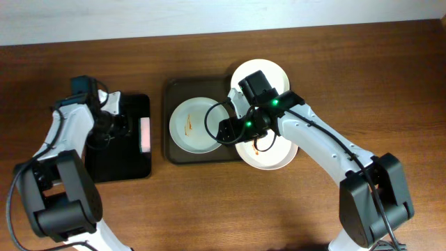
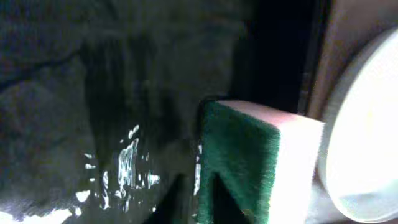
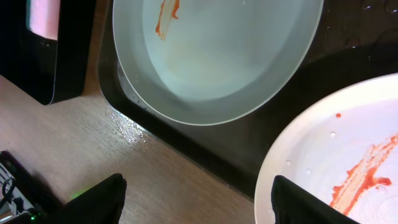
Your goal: Clean dirty plates on tray and stack at the side
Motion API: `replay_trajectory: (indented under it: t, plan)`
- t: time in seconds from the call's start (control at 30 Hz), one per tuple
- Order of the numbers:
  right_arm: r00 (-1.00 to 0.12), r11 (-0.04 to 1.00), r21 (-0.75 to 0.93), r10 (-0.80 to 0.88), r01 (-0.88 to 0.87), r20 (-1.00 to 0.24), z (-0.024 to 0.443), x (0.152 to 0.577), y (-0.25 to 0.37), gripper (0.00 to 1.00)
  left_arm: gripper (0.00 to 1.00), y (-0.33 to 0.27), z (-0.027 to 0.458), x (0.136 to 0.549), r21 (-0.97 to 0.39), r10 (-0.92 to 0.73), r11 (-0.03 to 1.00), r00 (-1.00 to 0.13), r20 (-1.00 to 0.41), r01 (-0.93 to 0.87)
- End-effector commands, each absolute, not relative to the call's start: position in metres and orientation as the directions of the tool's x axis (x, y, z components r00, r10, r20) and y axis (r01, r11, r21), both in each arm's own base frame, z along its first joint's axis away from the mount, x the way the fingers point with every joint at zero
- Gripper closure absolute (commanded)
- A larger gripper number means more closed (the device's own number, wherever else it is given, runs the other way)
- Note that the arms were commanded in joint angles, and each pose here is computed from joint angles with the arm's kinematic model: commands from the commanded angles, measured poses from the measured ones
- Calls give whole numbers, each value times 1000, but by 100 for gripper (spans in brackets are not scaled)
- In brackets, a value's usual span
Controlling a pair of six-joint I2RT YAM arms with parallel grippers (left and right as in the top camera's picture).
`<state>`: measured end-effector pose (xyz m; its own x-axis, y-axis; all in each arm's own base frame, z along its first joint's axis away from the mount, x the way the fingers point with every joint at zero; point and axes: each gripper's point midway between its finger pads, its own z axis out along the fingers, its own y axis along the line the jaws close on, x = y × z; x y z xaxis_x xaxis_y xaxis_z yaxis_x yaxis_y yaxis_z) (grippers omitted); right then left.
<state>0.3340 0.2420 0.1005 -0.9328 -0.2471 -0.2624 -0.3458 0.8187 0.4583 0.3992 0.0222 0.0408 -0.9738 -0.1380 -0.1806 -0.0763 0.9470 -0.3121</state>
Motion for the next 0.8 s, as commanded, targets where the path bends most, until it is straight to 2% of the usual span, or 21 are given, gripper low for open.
replay_trajectory:
  t: [0.0, 0.03, 0.07, 0.1, 0.13, 0.17, 0.3, 0.37, 0.4, 0.47, 0.53, 0.63, 0.7, 0.77]
  plan:
    - [-923, 807, 463, -254, -368, -290, 107, 335, 247, 24, 100, 2, 54, 409, -466, -155, 884, -967, -204, -43]
    - [-922, 806, 463, -254, -369, -292, 107, 336, 247, 24, 100, 1, 55, 408, -472, -135, 882, -968, -213, -19]
    - [-922, 806, 463, -254, -369, -292, 107, 335, 247, 24, 92, 3, 57, 407, -477, -142, 879, -967, -211, -25]
    - [-922, 806, 463, -254, -369, -292, 107, 336, 247, 24, 75, 5, 62, 408, -508, -161, 861, -962, -220, -28]
    - [-922, 806, 463, -254, -369, -293, 107, 336, 247, 24, 66, 6, 71, 410, -563, -189, 826, -954, -231, -27]
    - [-922, 806, 463, -254, -369, -292, 107, 336, 247, 24, 60, 9, 76, 411, -600, -212, 799, -949, -235, -30]
    - [-922, 806, 463, -254, -369, -292, 107, 336, 247, 24, 52, 10, 78, 400, -622, -177, 783, -956, -233, 7]
    - [-922, 806, 463, -254, -369, -293, 107, 336, 247, 24, 53, -1, 76, 395, -613, -103, 787, -963, -247, 73]
    - [-922, 806, 463, -254, -369, -292, 107, 336, 247, 24, 57, -3, 70, 392, -591, -80, 803, -967, -241, 81]
    - [-922, 806, 463, -254, -368, -292, 107, 335, 247, 24, 58, -7, 54, 386, -563, -52, 823, -978, -201, 72]
    - [-922, 806, 463, -254, -368, -292, 107, 335, 247, 24, 81, -9, 41, 384, -559, -43, 826, -983, -181, 67]
    - [-923, 807, 463, -254, -368, -290, 107, 335, 247, 24, 90, -2, 34, 381, -519, -37, 853, -985, -166, 55]
    - [-923, 807, 463, -254, -367, -289, 107, 335, 247, 24, 100, 1, 32, 381, -499, -34, 865, -986, -166, 54]
    - [-923, 807, 463, -254, -367, -288, 107, 335, 247, 25, 100, 5, 42, 383, -488, -37, 871, -985, -168, 51]
